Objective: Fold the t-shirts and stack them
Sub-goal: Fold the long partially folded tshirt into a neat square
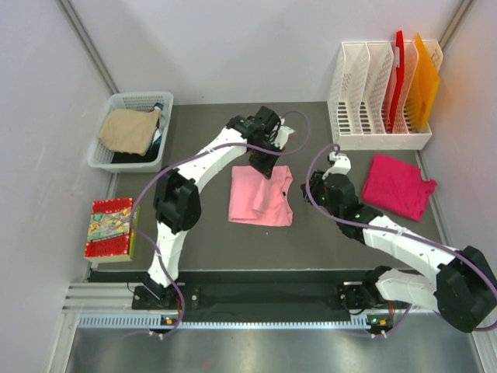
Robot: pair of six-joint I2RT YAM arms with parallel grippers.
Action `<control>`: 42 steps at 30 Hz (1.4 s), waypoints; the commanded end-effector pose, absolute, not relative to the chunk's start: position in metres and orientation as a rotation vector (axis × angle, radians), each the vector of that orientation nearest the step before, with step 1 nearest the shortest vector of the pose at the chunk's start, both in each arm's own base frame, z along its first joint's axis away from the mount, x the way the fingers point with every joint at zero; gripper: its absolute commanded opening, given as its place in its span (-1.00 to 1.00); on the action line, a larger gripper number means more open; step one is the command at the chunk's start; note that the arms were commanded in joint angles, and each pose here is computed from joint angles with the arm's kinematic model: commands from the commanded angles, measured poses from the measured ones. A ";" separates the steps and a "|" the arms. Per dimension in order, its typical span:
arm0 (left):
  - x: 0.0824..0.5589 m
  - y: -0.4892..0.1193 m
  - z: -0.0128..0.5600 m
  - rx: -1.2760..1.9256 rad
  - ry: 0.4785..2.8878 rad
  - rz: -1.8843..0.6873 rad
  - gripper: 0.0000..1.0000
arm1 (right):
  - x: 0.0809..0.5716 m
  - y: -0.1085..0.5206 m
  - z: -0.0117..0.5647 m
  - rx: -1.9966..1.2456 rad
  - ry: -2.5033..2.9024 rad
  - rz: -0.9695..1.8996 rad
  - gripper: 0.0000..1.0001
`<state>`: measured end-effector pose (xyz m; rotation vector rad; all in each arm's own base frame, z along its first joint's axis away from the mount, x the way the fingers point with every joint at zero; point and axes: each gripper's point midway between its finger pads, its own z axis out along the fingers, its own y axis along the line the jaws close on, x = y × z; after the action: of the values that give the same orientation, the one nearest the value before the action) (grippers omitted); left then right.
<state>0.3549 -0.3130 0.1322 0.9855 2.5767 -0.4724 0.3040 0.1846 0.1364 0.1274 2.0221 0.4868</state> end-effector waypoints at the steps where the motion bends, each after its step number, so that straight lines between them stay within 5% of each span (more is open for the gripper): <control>1: 0.359 -0.338 0.137 0.981 2.544 -0.533 -1.00 | 0.308 0.179 0.146 0.164 1.981 0.481 -0.37; 13: 0.353 -0.376 0.119 1.061 2.536 -0.593 -0.99 | 0.311 0.190 0.125 0.132 2.024 0.497 -0.38; 15: 0.354 -0.381 0.122 1.063 2.523 -0.608 -0.84 | 0.311 0.190 0.124 0.128 2.026 0.496 -0.38; 17: 0.357 -0.382 0.124 1.059 2.507 -0.602 0.01 | 0.311 0.192 0.123 0.122 2.029 0.497 -0.37; 20: 0.361 -0.379 0.133 1.040 2.481 -0.583 0.86 | 0.312 0.195 0.121 0.114 2.036 0.495 -0.35; 21: 0.362 -0.378 0.144 1.032 2.456 -0.588 0.98 | 0.313 0.195 0.118 0.112 2.046 0.488 -0.34; 28: 0.370 -0.342 0.183 0.975 2.362 -0.541 0.98 | 0.328 0.214 0.112 0.079 2.077 0.496 -0.26; 32: 0.364 -0.293 0.151 0.936 2.433 -0.512 0.98 | 0.356 0.218 0.095 0.076 2.136 0.493 0.04; 36: 0.363 -0.253 0.122 0.910 2.450 -0.484 0.98 | 0.381 0.221 0.084 0.101 2.167 0.650 0.06; 39: 0.361 -0.235 0.099 0.884 2.488 -0.505 0.98 | 0.399 0.213 0.073 0.139 2.184 0.718 0.36; 42: 0.358 -0.231 0.086 0.893 2.506 -0.539 0.98 | 0.410 0.213 0.064 0.147 2.218 0.823 0.36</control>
<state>0.3499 -0.2195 0.0836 0.8366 2.6142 -0.4590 0.3883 0.1934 0.0456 0.1858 2.2658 0.5956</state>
